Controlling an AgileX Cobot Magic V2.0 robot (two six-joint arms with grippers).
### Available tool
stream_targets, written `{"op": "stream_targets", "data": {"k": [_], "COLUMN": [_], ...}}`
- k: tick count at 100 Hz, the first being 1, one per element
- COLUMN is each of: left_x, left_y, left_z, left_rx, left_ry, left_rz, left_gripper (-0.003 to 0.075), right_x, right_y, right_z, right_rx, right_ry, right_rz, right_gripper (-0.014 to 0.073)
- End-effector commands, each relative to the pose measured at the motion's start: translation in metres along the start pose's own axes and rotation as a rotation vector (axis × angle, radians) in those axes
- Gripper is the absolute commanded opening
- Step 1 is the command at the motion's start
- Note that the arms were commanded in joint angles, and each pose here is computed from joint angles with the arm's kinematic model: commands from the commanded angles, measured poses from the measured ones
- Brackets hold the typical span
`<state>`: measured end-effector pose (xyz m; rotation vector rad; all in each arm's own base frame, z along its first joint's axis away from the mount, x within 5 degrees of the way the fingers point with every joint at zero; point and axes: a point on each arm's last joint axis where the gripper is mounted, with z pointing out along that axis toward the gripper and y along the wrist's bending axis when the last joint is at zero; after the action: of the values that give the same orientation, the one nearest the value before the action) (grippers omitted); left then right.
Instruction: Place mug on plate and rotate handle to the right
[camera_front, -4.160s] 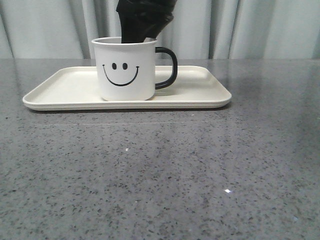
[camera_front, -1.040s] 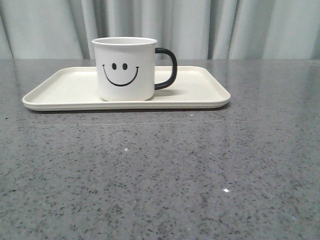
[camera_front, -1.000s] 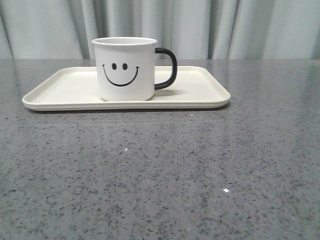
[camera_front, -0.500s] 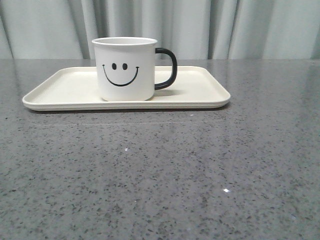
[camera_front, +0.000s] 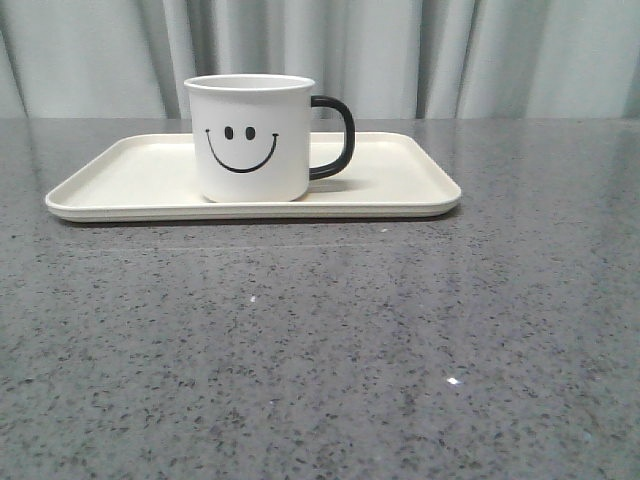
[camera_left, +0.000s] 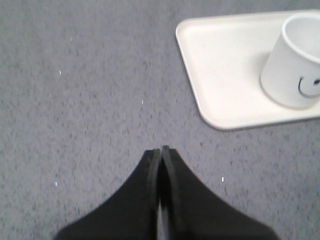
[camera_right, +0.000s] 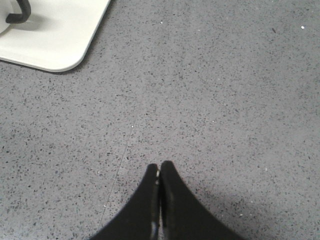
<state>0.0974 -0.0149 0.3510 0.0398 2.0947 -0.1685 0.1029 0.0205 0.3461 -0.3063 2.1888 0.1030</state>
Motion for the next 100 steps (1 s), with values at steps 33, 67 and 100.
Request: {"op": "stream_targets", "data": {"k": [33, 67, 100], "left_x": [0.048, 0.11, 0.132], "left_y": [0.01, 0.018, 0.022], "left_z": [-0.019, 0.001, 0.02], "left_rx": [-0.024, -0.064, -0.071], "left_ry": [-0.515, -0.6, -0.61], "left_rz": [0.001, -0.007, 0.007], "left_gripper": [-0.002, -0.002, -0.002], "right_x": [-0.011, -0.011, -0.011], "right_y": [-0.002, -0.002, -0.002], "right_z": [-0.006, -0.006, -0.006], "right_rx": [0.023, 0.023, 0.023], "right_ry": [-0.087, -0.087, -0.087], "right_rz": [0.0, 0.0, 0.0], "right_gripper": [-0.0067, -0.0067, -0.0067]}}
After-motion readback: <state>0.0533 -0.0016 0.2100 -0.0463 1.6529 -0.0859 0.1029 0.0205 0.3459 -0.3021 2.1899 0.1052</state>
